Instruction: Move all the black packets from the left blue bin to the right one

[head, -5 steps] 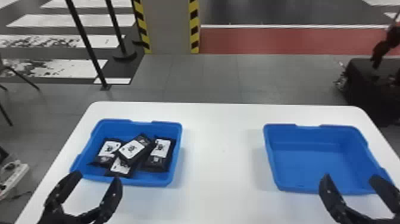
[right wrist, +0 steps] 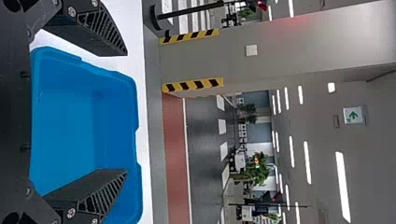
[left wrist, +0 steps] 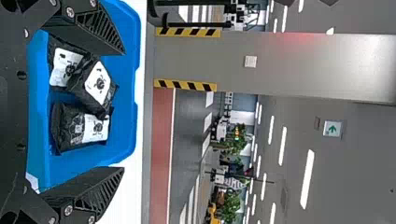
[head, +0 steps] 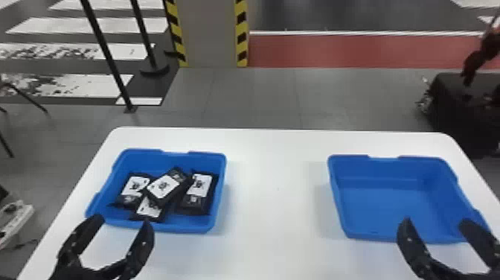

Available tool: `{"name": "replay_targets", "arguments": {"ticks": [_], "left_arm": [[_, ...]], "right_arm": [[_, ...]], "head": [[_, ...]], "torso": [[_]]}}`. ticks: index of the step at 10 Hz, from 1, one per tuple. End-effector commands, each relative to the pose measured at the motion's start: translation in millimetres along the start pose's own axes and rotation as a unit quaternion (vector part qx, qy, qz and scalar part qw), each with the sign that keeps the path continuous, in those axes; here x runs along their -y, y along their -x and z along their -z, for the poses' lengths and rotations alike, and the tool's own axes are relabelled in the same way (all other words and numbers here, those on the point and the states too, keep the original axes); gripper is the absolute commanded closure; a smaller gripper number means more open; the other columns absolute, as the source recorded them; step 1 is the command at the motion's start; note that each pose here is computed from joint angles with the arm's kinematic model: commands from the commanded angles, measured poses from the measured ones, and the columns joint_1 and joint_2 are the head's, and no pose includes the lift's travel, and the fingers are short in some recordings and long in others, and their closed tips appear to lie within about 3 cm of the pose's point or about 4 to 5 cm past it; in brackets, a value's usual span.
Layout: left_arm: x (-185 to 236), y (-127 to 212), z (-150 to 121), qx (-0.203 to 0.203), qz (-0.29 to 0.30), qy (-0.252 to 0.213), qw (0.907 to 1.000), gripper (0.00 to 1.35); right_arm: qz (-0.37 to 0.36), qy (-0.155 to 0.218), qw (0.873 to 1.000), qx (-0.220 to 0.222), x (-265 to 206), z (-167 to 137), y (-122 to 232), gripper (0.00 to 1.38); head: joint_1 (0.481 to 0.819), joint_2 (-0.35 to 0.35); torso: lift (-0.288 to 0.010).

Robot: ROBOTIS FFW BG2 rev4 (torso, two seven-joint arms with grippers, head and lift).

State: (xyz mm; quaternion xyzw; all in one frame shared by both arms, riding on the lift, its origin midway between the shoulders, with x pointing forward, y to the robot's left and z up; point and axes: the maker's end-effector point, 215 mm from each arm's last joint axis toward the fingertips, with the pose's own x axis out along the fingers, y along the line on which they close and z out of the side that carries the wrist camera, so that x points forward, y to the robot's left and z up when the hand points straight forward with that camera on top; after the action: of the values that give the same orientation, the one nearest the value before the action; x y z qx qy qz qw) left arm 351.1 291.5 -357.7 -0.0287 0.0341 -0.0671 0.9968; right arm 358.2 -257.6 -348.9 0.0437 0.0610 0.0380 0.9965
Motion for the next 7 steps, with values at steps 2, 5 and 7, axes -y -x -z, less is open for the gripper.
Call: {"name": "replay_targets", "arguments": {"ticks": [2,5,7], "left_arm": [[-0.4,0.6,7.6,-0.009,-0.001,0.005,0.9999,0.15],[-0.6,-12.6,27.6,-0.044,0.004,0.008,0.999,0.16],[-7.7,-31.4,24.8,-0.055,0.012,-0.014,0.9983,0.17]], "right_arm": [[0.0,-0.003,1.0,0.0,-0.1,1.5,-0.2,0.13],[0.0,-0.004,1.0,0.0,-0.2,1.9,-0.1,0.13],[0.001,-0.005,1.0,-0.001,0.3,3.2,0.0,0.13]], "head": [[0.695,0.055],[0.695,0.056],[0.695,0.049]], "torso": [[-0.11],[-0.11],[-0.11]]}}
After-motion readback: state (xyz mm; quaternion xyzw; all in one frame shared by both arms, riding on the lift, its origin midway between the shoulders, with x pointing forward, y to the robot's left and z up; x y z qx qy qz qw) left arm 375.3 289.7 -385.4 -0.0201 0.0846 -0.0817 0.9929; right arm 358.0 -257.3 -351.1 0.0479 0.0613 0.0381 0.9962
